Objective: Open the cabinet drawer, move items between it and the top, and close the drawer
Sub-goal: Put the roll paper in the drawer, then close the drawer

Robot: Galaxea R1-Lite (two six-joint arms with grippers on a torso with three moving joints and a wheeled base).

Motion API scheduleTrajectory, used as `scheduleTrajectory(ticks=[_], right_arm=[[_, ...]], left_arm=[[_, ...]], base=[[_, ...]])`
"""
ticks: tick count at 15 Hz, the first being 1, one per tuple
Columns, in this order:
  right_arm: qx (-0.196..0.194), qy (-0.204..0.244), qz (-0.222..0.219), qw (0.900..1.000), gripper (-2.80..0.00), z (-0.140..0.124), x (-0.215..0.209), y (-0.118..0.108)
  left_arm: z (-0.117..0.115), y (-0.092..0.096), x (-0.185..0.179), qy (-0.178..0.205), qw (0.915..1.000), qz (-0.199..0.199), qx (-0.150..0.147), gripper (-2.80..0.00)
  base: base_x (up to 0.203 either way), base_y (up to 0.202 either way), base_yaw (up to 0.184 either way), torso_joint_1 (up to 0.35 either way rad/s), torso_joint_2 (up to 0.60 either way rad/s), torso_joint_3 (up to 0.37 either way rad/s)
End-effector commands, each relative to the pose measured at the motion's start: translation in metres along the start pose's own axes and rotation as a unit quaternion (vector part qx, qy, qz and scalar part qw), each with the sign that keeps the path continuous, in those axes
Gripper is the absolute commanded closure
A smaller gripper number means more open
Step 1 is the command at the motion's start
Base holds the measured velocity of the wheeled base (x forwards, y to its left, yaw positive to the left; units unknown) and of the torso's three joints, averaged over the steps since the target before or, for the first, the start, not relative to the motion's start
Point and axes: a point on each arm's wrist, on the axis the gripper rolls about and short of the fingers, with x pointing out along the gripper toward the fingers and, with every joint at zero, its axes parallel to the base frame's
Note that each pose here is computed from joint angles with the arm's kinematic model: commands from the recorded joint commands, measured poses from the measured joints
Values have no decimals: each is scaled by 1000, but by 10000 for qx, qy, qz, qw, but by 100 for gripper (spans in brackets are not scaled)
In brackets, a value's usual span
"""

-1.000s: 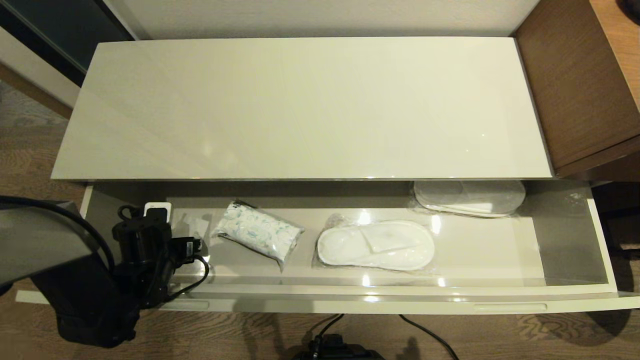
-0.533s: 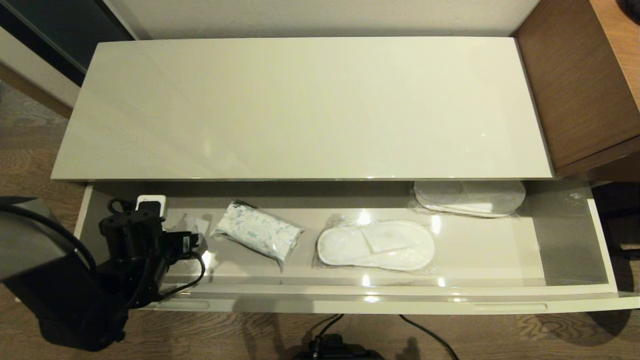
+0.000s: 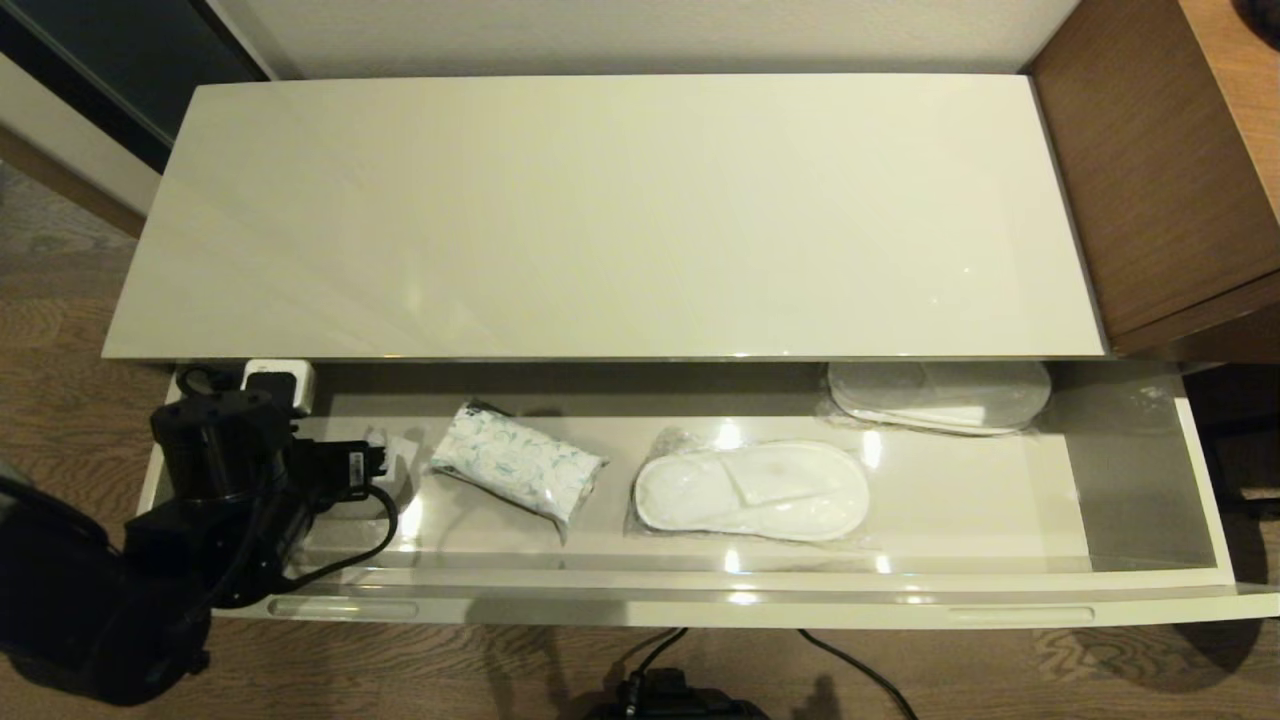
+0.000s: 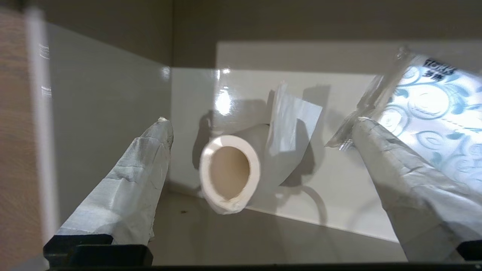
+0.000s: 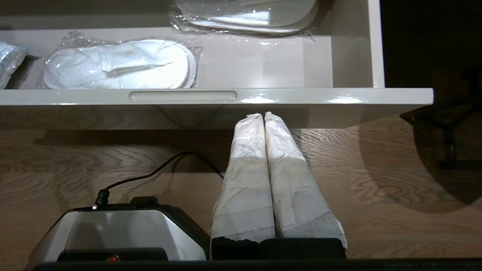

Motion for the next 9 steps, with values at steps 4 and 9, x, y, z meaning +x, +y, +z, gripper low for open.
scheduleTrajectory(ticks=[4, 9], right_arm=[[-2, 15, 1, 10000, 0, 0, 0, 0], [-2, 8, 1, 10000, 0, 0, 0, 0]], left_arm=[[37, 14, -26, -334, 9993, -31, -152, -280], [61, 22, -57, -307, 9993, -204, -95, -280]], base=[[0, 0, 0, 0, 0, 0], [0, 0, 0, 0, 0, 0]])
